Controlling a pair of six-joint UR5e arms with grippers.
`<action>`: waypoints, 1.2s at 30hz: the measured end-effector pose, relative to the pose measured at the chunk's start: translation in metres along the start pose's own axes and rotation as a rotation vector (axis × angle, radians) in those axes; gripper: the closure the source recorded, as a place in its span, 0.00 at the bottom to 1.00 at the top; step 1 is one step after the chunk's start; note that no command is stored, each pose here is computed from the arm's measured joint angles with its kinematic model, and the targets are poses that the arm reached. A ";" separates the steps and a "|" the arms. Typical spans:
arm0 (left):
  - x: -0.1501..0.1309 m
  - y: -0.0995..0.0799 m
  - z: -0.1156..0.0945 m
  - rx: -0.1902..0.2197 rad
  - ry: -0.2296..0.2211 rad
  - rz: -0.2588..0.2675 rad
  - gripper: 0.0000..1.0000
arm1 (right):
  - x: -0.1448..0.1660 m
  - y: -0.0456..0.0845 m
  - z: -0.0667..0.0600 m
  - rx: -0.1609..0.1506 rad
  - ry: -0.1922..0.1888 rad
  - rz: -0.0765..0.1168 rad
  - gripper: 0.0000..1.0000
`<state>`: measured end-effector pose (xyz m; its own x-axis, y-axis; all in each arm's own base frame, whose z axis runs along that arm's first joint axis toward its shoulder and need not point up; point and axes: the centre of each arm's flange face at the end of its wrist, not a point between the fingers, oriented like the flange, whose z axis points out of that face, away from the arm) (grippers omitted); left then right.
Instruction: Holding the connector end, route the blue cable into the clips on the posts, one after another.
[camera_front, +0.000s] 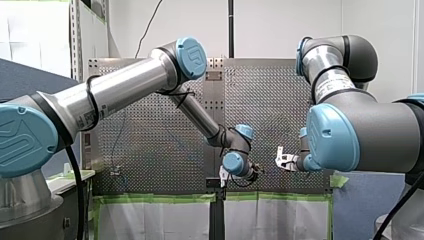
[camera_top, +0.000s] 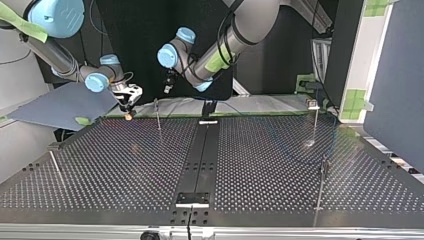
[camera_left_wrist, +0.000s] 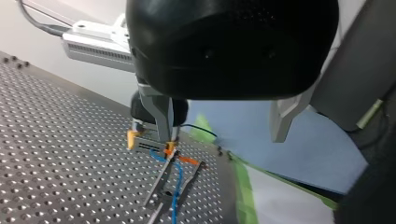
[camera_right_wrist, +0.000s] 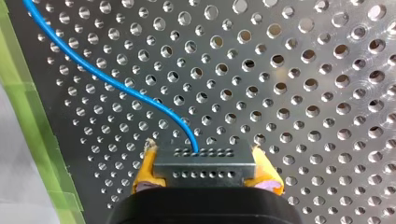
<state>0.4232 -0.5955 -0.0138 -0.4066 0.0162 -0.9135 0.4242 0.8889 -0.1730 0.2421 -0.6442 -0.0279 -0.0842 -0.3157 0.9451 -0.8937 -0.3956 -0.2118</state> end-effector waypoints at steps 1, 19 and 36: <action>0.001 0.001 -0.001 -0.004 0.007 0.010 0.00 | 0.000 0.000 0.000 0.000 -0.001 0.000 1.00; 0.002 0.010 -0.004 -0.048 0.041 0.065 0.00 | 0.000 0.000 0.000 -0.001 -0.003 0.001 1.00; 0.001 0.011 -0.003 -0.048 0.040 0.056 0.00 | 0.000 0.000 0.000 -0.001 -0.002 0.001 1.00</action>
<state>0.4247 -0.5848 -0.0158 -0.4154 0.0839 -0.9058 0.4084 0.9069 -0.1033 0.2420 -0.6440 -0.0281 -0.0839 -0.3182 0.9443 -0.8938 -0.3948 -0.2125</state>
